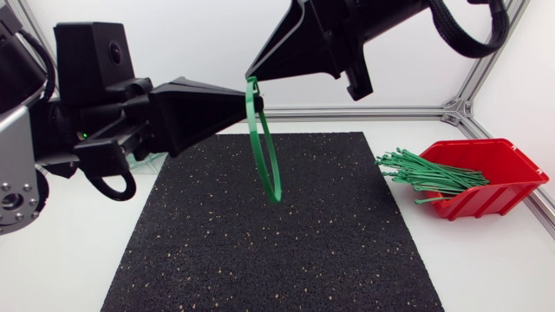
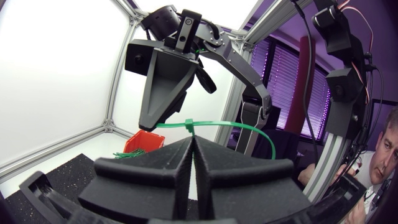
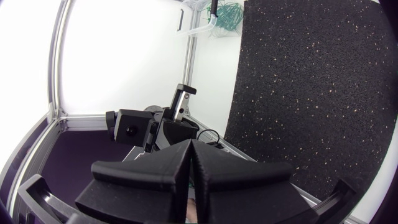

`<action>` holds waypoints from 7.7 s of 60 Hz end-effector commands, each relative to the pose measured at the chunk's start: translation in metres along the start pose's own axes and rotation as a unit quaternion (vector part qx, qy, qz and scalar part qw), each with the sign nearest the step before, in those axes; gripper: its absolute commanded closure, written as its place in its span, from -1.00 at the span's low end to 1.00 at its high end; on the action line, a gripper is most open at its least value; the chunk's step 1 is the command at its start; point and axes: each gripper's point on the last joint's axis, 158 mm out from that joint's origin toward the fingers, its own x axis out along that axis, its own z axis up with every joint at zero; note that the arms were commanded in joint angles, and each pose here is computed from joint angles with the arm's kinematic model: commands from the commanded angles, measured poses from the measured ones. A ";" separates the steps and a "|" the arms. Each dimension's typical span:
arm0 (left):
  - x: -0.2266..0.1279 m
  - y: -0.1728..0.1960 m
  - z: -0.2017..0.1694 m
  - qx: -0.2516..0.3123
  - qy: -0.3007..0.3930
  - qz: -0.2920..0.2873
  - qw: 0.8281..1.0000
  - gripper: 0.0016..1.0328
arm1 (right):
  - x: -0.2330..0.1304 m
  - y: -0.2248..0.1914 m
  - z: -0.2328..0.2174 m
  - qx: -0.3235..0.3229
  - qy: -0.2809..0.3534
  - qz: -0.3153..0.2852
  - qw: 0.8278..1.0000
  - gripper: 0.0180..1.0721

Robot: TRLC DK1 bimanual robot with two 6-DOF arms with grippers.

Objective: Take a green cable tie from the red box, thread the tail through the head to close it, then place it in the transparent bin on the left.

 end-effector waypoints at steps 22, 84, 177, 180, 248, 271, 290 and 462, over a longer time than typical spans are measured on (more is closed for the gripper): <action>-0.004 -0.016 -0.001 0.019 -0.004 -0.011 1.000 0.93 | 0.007 -0.012 0.011 -0.002 -0.012 -0.012 1.000 0.88; -0.007 -0.004 -0.007 0.028 0.001 0.002 1.000 0.93 | -0.005 0.014 -0.017 -0.031 -0.004 0.004 1.000 0.59; -0.008 -0.031 0.000 0.043 -0.003 -0.017 0.999 0.93 | 0.012 -0.028 0.018 0.024 -0.001 -0.026 0.999 0.89; -0.008 -0.031 0.000 0.044 -0.003 -0.017 0.999 0.93 | 0.013 -0.030 0.018 0.025 0.000 -0.028 0.999 0.89; -0.028 0.057 -0.002 0.087 0.091 0.175 0.976 0.94 | -0.022 -0.096 0.053 -0.162 -0.131 -0.260 0.943 0.16; -0.134 0.171 0.031 0.122 0.154 0.405 0.893 0.94 | -0.068 -0.140 0.078 -0.227 -0.207 -0.379 0.873 0.00; -0.253 0.266 0.044 0.127 0.206 0.592 0.769 0.94 | -0.111 -0.160 0.084 -0.248 -0.254 -0.428 0.831 0.00; -0.311 0.140 -0.033 0.163 0.101 0.740 0.644 -0.92 | -0.251 -0.228 -0.057 -0.308 -0.522 -0.502 0.617 -0.17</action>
